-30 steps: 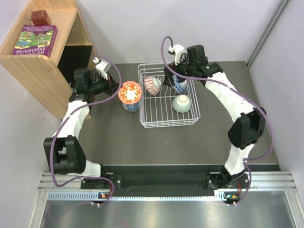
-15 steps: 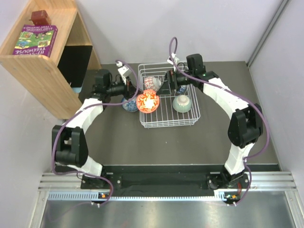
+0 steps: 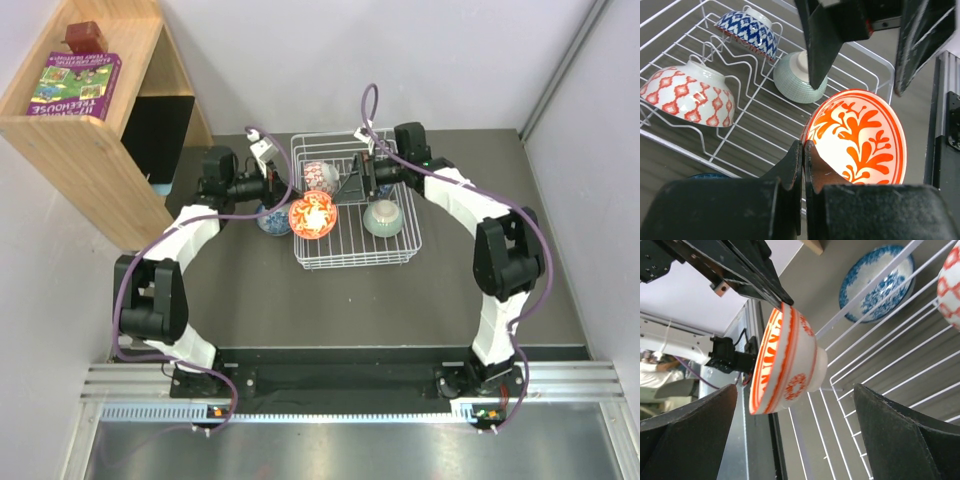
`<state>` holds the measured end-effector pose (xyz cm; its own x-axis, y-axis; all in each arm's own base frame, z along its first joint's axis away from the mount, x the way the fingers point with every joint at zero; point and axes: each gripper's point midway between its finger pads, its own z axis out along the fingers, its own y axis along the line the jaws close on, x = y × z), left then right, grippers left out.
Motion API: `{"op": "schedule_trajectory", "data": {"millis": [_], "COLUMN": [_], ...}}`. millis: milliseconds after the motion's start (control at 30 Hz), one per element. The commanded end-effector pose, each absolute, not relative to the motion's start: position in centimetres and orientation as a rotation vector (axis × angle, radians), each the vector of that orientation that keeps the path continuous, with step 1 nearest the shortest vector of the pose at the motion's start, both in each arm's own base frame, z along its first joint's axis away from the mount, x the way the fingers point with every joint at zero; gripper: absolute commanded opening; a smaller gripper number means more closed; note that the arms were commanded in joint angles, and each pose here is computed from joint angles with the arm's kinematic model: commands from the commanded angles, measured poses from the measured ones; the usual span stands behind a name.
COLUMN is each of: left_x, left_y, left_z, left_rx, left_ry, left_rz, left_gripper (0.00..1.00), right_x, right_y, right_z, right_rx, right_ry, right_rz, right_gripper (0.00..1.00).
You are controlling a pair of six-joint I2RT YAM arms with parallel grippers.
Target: Load the bowls into the dish rack
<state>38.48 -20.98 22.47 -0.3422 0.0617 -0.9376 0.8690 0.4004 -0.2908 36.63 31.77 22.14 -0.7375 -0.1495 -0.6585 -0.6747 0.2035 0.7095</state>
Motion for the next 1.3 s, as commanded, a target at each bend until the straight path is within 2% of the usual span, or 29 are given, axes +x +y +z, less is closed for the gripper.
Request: {"op": "schedule_trajectory", "data": {"millis": [0,700,1267], "left_x": [37.6,36.9,36.8], "left_y": [-22.2,-22.8,-22.9], "left_z": [27.6,28.6,28.6], "left_rx": [0.91,0.96,0.975], "left_ry": [1.527,1.494,1.491], "left_rz": [-1.09,-1.034,-1.029], "left_gripper": [0.0,0.0,0.0], "right_x": [36.1,32.9,30.4], "right_y": [32.1,33.8,33.5], "right_z": [22.5,20.8,22.2], "right_rx": [-0.825,-0.916,-1.025], "right_ry": [1.967,1.969,1.852], "right_rz": [1.673,1.875,2.084], "right_gripper": [1.0,0.99,0.9]}}
